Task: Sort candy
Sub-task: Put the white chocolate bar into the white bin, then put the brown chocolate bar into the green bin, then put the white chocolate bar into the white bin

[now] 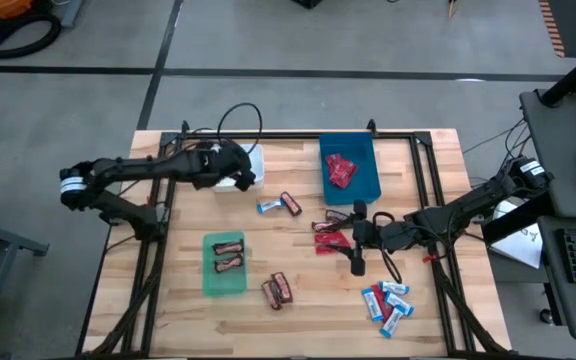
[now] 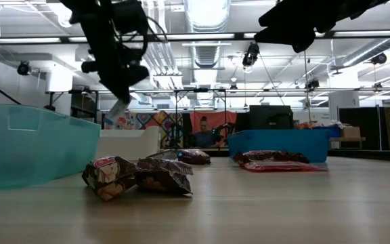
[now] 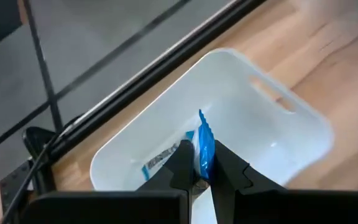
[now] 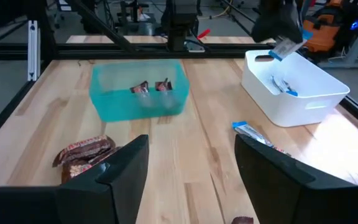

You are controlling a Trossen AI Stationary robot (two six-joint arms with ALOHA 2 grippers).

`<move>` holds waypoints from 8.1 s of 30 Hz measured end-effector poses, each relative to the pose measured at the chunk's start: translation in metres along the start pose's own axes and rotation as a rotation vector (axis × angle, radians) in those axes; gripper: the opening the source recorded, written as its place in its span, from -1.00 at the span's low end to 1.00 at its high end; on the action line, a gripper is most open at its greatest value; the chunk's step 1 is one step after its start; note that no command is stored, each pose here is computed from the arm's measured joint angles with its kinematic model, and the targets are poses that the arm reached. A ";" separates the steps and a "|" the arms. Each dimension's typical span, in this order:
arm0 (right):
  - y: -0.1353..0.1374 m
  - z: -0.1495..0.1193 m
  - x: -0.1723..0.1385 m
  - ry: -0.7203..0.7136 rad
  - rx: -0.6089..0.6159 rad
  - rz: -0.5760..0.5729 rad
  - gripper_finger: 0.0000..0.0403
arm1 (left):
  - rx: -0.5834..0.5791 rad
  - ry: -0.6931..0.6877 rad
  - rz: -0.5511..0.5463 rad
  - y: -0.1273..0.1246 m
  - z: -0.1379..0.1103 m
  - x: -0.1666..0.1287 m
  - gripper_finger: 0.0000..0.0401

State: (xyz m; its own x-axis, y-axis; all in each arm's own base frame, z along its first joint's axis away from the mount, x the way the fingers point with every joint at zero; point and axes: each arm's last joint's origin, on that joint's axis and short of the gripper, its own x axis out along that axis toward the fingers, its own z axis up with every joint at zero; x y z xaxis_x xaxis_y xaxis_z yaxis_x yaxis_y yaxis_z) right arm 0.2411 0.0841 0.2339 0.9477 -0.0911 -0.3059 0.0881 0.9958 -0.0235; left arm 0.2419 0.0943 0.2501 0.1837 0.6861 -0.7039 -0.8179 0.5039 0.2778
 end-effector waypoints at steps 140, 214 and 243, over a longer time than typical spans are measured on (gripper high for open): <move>-0.007 -0.032 0.002 0.687 0.134 -0.185 0.14 | 0.483 -0.608 -0.885 -0.226 -0.052 0.088 -0.05; -0.007 -0.034 0.002 0.675 0.137 -0.191 0.14 | 0.349 0.389 -0.594 -0.074 -0.147 -0.158 -0.78; -0.007 -0.034 0.002 0.669 0.123 -0.201 0.14 | 0.360 0.393 -0.565 -0.088 -0.161 -0.152 -0.16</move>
State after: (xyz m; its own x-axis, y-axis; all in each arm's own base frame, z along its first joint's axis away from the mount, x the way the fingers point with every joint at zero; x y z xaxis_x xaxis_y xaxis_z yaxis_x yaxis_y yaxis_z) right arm 0.2320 0.0766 0.2014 0.5214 -0.2115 -0.8267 0.3133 0.9486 -0.0451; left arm 0.1979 -0.1391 0.2274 0.2582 0.0719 -0.9634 -0.4175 0.9076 -0.0442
